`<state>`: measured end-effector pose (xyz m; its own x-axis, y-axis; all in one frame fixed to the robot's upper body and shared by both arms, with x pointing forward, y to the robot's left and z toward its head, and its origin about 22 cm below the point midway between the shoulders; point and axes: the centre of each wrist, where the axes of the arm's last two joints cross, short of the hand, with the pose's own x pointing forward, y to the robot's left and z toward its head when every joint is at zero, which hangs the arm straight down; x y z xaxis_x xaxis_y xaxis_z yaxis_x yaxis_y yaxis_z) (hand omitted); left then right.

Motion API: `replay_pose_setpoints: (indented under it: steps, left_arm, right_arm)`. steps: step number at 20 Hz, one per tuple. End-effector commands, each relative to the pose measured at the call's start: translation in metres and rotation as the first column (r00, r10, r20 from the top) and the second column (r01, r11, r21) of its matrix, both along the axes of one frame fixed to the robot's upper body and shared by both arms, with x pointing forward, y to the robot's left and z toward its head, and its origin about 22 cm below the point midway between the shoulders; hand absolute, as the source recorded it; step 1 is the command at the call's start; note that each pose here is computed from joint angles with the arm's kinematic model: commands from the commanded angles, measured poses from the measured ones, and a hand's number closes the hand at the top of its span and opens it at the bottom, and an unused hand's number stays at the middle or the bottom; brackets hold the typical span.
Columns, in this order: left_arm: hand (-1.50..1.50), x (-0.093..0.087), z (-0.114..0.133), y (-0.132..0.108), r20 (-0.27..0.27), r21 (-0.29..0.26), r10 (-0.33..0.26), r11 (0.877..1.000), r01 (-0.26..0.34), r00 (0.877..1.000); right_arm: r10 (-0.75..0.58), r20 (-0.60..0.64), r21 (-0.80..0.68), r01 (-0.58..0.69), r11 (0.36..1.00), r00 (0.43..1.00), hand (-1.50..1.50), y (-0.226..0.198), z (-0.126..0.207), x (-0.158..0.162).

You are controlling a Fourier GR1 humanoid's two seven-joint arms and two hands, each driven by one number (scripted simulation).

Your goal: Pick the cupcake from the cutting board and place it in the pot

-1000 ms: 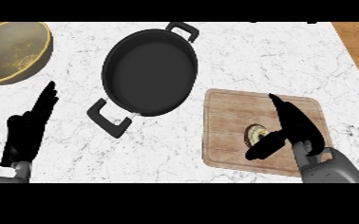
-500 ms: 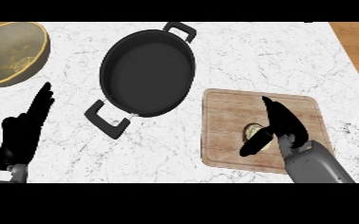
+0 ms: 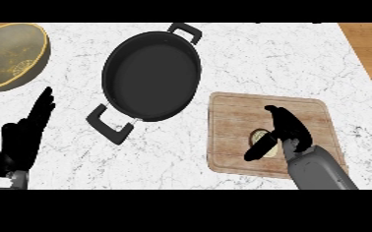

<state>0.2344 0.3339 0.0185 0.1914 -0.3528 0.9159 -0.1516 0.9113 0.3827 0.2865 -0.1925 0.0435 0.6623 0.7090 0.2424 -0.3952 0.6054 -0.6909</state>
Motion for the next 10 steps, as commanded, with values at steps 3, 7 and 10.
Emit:
replay_pose_setpoints:
  steps: [3,7,10]
  left_arm:
    - [0.00,-0.005,-0.004,-0.010,0.001,0.000,0.003,1.000,-0.003,1.000]
    - [0.00,0.006,-0.010,0.002,0.004,0.003,0.002,1.000,-0.002,1.000]
    - [0.00,-0.005,0.004,-0.007,-0.015,0.000,-0.009,1.000,0.009,1.000]
  right_arm:
    - [-0.004,-0.075,-0.082,-0.002,0.997,0.997,1.50,0.012,0.002,-0.001]
    - [0.006,-0.070,-0.081,-0.011,0.997,0.997,1.50,-0.004,-0.018,0.000]
    - [-0.017,-0.060,-0.076,0.012,0.997,0.998,1.50,0.031,0.007,0.004]
